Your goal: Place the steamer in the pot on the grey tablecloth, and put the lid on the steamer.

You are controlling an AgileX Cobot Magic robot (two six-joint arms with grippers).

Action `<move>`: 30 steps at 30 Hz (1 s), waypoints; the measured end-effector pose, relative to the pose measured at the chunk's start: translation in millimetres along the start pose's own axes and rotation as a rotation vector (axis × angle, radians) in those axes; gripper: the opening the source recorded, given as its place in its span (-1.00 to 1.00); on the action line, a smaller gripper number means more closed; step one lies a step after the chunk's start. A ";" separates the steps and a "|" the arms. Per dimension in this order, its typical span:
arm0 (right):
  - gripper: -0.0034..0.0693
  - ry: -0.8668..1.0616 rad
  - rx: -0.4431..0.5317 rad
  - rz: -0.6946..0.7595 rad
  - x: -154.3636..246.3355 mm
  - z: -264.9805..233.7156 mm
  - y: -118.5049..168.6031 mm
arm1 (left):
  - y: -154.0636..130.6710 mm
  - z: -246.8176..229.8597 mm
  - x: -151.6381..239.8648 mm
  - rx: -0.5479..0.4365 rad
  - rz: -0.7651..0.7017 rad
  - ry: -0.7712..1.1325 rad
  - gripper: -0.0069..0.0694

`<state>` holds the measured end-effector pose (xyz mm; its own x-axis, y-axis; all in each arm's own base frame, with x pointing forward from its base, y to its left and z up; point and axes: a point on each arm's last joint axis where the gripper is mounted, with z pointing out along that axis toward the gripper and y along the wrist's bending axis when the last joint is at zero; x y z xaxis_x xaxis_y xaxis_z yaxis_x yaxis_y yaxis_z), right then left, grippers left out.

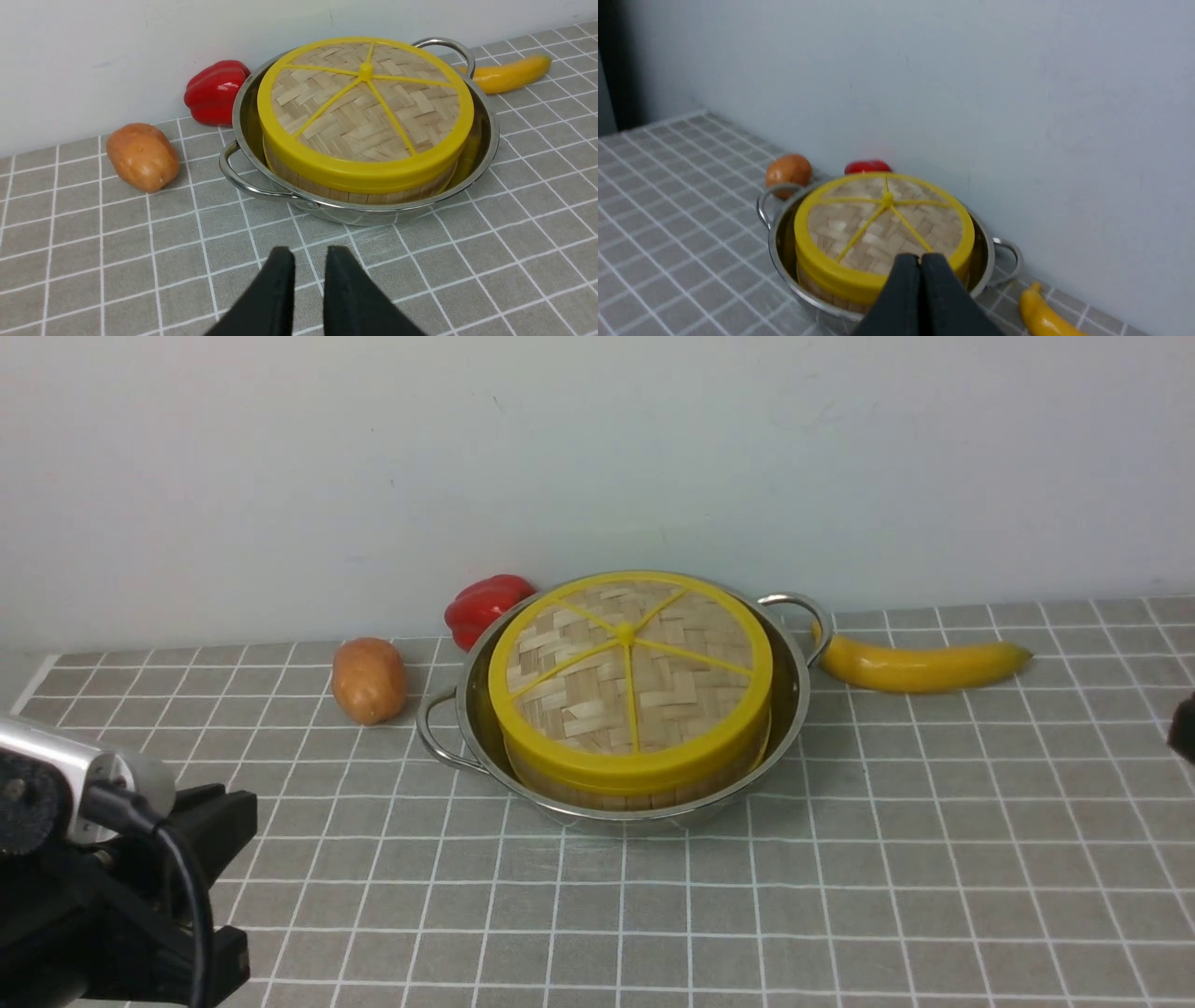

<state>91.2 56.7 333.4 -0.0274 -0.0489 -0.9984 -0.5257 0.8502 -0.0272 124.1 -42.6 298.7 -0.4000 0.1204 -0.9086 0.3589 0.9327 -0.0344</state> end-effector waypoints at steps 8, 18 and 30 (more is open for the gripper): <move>-0.92 -0.037 -0.006 0.026 -2.0 -0.2 0.5 | 0.0 0.0 0.0 0.000 0.000 0.000 -0.54; -0.89 0.090 0.195 -0.060 36.7 -8.7 -18.8 | 0.2 0.0 0.0 -0.002 0.004 0.001 -0.49; -0.79 -0.003 0.525 0.113 132.0 -46.0 -29.1 | 0.6 0.0 0.2 -0.006 0.015 0.002 -0.43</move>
<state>63.7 1.4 204.7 -0.0565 0.0590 -0.9967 -0.0237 0.9979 0.0605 124.2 -42.0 298.6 -0.3964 0.1350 -0.9081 0.3596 0.9329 -0.0182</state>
